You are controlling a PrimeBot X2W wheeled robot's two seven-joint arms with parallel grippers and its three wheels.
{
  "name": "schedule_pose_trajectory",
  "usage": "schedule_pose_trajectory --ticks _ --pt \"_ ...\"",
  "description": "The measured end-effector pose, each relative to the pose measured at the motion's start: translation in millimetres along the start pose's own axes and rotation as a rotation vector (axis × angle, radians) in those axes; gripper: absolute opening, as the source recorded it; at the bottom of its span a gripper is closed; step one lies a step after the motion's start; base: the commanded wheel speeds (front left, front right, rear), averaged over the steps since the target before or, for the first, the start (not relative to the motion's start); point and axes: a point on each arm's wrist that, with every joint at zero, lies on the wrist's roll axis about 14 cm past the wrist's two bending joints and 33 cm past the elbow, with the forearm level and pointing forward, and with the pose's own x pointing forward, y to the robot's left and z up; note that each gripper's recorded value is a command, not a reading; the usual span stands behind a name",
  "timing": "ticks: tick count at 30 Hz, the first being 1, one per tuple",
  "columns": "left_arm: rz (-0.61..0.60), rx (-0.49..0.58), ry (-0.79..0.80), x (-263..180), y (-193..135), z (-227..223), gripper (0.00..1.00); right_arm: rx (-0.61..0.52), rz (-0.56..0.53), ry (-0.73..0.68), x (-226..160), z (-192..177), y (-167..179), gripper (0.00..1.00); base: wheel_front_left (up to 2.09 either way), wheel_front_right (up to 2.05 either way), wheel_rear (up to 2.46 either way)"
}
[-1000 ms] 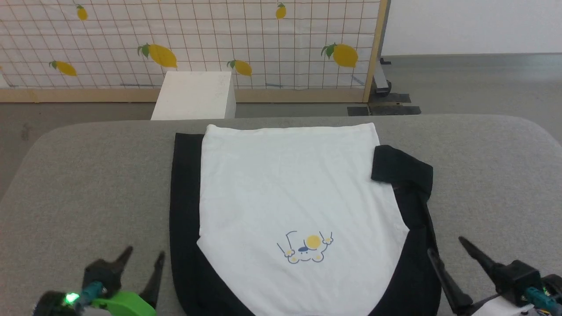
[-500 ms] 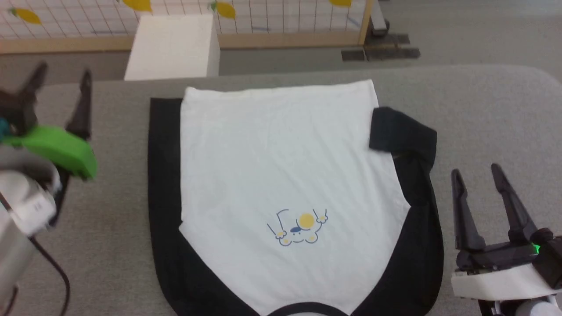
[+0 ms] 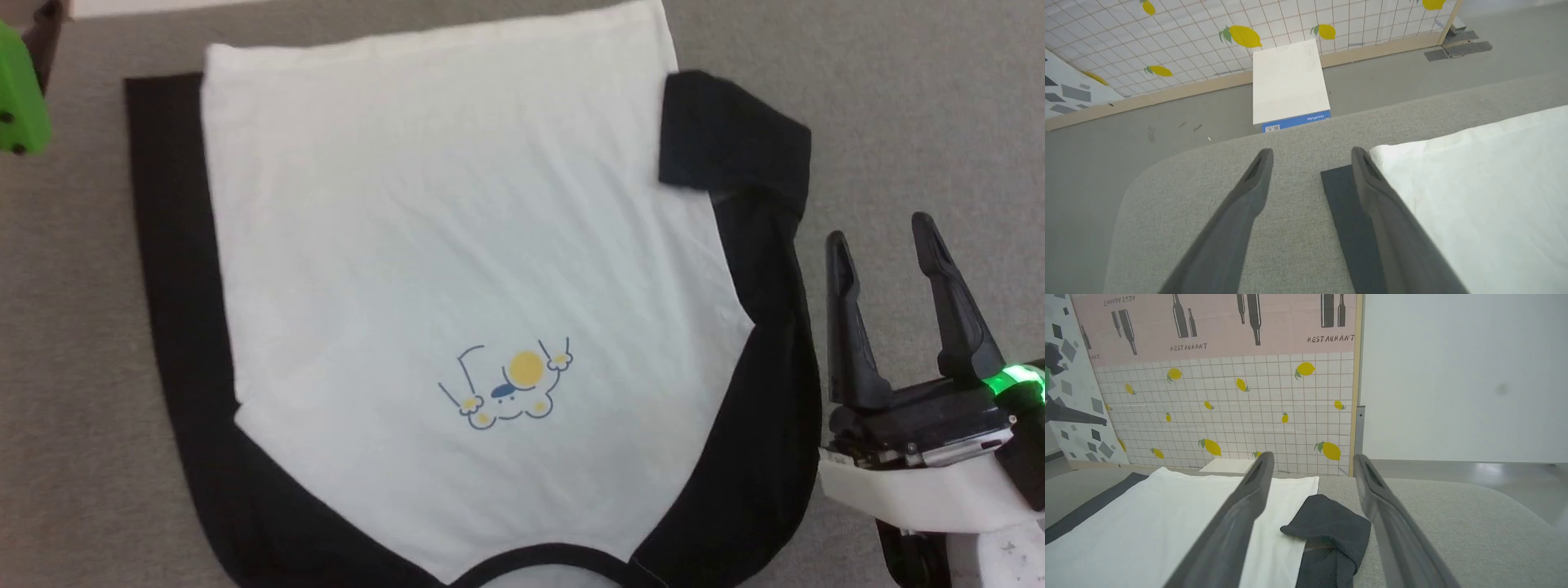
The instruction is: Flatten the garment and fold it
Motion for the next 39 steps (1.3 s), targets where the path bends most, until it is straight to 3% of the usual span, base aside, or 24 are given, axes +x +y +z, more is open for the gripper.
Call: schedule_pose_trajectory --ticks 12,17,18,19,29,39 --pt "-0.076 0.032 0.525 74 -22 -93 1.00 -0.071 -0.051 0.143 1 -53 -24 1.00 0.00 0.00 0.00" --pt "-0.099 0.052 0.627 86 -26 -123 1.00 -0.091 -0.063 0.176 1 -65 -31 1.00 0.00 0.00 0.00" --pt "-0.105 0.055 0.633 88 -27 -124 0.62 -0.094 -0.066 0.183 0 -67 -32 1.00 0.00 0.00 0.00" --pt "-0.108 0.053 0.627 91 -27 -124 0.00 -0.097 -0.069 0.188 -1 -68 -33 1.00 0.00 0.00 0.00" --pt "-0.124 0.061 0.503 80 -32 -100 0.00 -0.096 -0.065 0.166 -4 -56 -32 1.00 0.00 0.00 0.00" --pt "-0.112 0.142 0.292 12 -18 -43 0.00 -0.056 -0.030 0.146 -24 -36 -14 1.00 0.00 0.00 0.00"
